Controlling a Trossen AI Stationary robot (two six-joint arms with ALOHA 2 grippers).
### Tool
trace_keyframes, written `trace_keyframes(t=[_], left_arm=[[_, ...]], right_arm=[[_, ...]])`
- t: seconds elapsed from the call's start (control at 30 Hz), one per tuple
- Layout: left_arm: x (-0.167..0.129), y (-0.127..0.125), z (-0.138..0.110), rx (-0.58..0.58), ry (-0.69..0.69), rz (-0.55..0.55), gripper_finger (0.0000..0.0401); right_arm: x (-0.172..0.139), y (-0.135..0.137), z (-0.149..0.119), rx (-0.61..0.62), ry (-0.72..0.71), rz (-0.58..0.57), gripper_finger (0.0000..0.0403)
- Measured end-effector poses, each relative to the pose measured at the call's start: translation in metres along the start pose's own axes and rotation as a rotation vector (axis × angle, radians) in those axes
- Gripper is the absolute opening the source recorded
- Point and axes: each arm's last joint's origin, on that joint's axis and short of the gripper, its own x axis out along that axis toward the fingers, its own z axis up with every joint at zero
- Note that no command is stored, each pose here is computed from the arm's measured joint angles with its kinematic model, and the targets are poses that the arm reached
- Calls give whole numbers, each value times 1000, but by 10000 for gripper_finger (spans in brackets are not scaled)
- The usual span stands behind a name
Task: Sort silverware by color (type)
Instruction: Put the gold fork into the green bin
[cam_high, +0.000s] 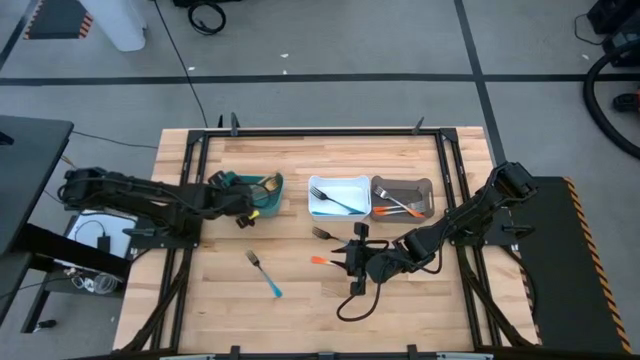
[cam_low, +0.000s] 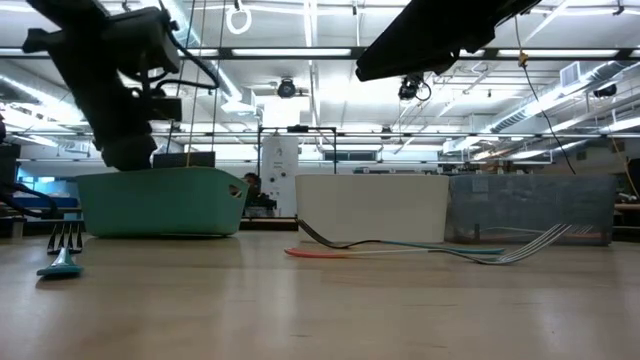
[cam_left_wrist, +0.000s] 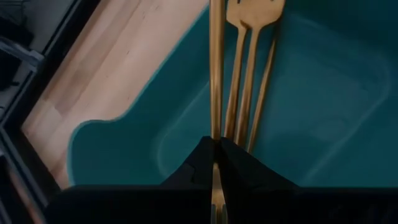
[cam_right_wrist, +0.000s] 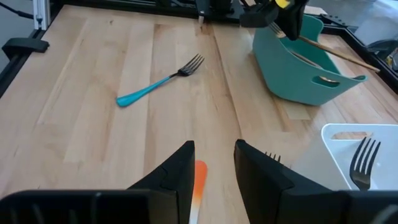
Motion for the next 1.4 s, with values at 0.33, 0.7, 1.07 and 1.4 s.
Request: trace_keyframes(t=[0.33, 0.7, 1.07, 1.4], left_arm=[[11, 5, -16, -45, -25, -5, 21], [13, 5, -19, -65, -21, -14, 32], [13, 4, -19, -71, -10, -37, 40], [13, 4, -19, -90, -8, -40, 41]], right_arm=[[0, 0, 0, 2, -3, 6, 119], [0, 0, 1, 1, -6, 7, 119], [0, 0, 1, 4, -6, 7, 119], [0, 0, 1, 6, -9, 8, 119]])
